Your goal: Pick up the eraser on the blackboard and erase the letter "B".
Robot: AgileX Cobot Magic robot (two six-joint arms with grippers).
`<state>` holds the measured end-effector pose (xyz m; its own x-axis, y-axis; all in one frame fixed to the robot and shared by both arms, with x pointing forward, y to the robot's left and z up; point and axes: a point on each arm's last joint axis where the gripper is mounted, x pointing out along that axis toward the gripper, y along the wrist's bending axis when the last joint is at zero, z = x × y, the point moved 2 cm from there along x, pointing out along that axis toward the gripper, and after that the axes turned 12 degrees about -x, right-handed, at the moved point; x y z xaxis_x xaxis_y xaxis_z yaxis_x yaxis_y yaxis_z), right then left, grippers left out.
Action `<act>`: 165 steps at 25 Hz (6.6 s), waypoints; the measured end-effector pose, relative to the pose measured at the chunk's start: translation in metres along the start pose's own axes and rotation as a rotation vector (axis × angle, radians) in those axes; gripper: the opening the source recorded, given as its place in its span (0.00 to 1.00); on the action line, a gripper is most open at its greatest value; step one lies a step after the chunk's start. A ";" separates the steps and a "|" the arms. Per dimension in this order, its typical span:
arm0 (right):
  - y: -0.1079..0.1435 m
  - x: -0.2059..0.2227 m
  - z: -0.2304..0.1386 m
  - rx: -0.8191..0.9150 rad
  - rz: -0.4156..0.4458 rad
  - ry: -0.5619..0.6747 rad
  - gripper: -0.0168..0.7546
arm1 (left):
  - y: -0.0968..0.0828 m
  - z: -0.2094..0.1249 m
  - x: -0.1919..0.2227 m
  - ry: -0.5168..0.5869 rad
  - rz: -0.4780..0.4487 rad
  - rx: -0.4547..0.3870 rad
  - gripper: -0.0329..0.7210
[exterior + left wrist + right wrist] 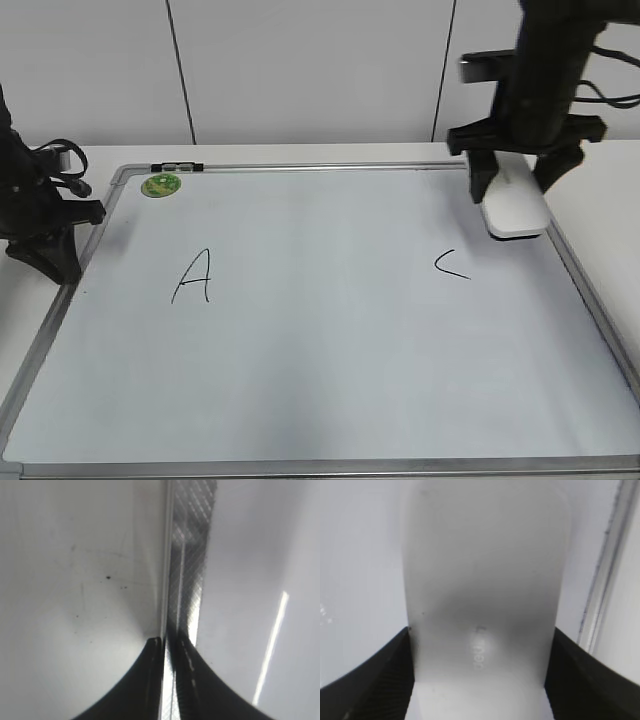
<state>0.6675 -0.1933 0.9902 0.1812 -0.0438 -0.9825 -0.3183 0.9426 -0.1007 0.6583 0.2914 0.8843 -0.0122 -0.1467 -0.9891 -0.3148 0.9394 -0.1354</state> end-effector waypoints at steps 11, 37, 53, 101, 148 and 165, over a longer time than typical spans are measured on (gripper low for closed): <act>-0.073 0.032 -0.014 0.131 0.057 0.065 0.70 | 0.000 0.000 0.000 0.000 0.002 -0.001 0.12; -0.079 0.082 -0.020 0.110 0.140 0.158 0.70 | 0.000 0.000 0.000 0.000 0.002 -0.002 0.12; -0.079 0.082 -0.020 0.122 0.156 0.154 0.83 | 0.000 0.000 0.000 0.000 0.000 -0.003 0.13; -0.017 -0.141 -0.168 0.116 0.121 -0.196 0.63 | 0.064 -0.264 -0.186 -0.628 -0.017 0.113 0.80; 0.027 -0.091 -0.370 0.025 0.016 -0.464 0.63 | 0.100 -0.351 -0.144 -0.760 -0.092 0.264 0.80; 0.031 -0.107 -0.397 0.056 -0.048 -0.693 0.63 | 0.118 -0.380 -0.154 -0.997 -0.145 0.170 0.80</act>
<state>0.2684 -0.2908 1.0299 0.7521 0.1185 -0.6483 -0.2504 0.9613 -0.1148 0.2625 0.3072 1.0426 0.8350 -0.0104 -0.5502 -0.1112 0.9760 -0.1872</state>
